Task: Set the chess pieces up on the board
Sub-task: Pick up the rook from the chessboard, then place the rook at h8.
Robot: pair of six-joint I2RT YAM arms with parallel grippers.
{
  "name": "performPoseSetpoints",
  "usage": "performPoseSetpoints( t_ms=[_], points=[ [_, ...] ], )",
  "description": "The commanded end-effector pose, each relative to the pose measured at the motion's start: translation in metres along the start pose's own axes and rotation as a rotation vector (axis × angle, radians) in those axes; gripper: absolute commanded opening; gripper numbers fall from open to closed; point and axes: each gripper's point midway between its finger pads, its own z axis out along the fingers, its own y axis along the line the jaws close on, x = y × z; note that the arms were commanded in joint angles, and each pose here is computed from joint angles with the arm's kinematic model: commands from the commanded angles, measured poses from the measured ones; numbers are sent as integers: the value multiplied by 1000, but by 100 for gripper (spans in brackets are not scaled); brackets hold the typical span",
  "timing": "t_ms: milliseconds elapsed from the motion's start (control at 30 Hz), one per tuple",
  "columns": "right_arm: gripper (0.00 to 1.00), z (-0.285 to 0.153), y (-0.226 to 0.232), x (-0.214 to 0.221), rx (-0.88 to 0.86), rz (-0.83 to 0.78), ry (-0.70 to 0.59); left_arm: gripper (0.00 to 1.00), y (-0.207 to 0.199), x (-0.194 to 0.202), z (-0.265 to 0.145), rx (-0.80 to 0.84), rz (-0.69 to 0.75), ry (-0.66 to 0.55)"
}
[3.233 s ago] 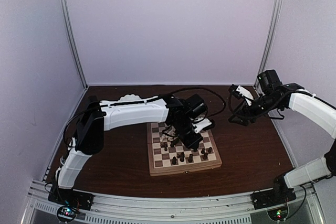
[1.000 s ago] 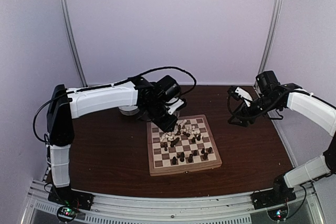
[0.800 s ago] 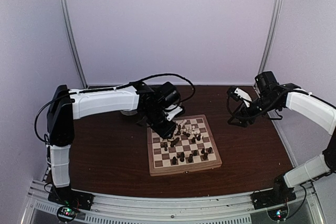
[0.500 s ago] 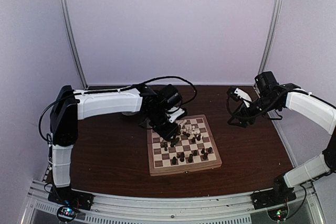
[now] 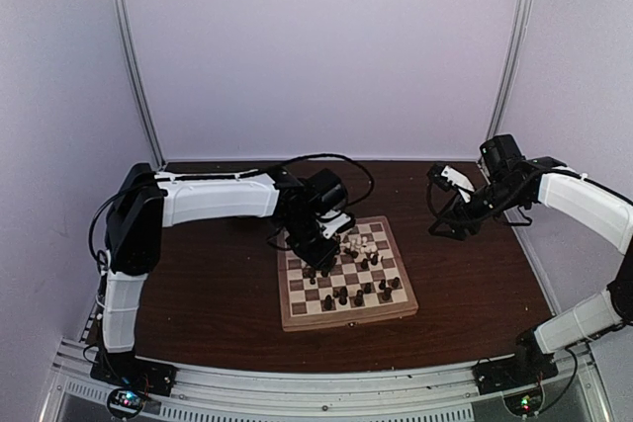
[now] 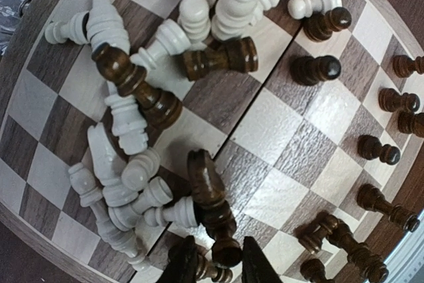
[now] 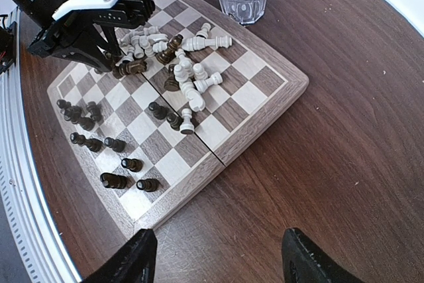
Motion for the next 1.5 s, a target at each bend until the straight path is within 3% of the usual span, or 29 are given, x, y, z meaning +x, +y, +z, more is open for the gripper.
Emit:
performPoseSetpoints(
  t_ms=[0,300,500,1000,1233,1467],
  points=[
    [68,0,-2,4,5,4,10,23,-8,-14,0,30,1,-40],
    [68,-1,-2,4,6,5,8,10,-11,-14,2,43,4,-34],
    [68,0,-2,4,-3,6,9,2,-9,-16,-19,31,26,-62],
    [65,-8,31,-21,-188,5,-107,1,-36,-38,-68,369,94,-258],
    [60,18,56,-40,-350,14,-59,1,-25,-51,-86,397,75,-318],
    [58,24,66,-37,-358,-5,-32,1,-19,-42,-106,361,51,-294]
  ],
)
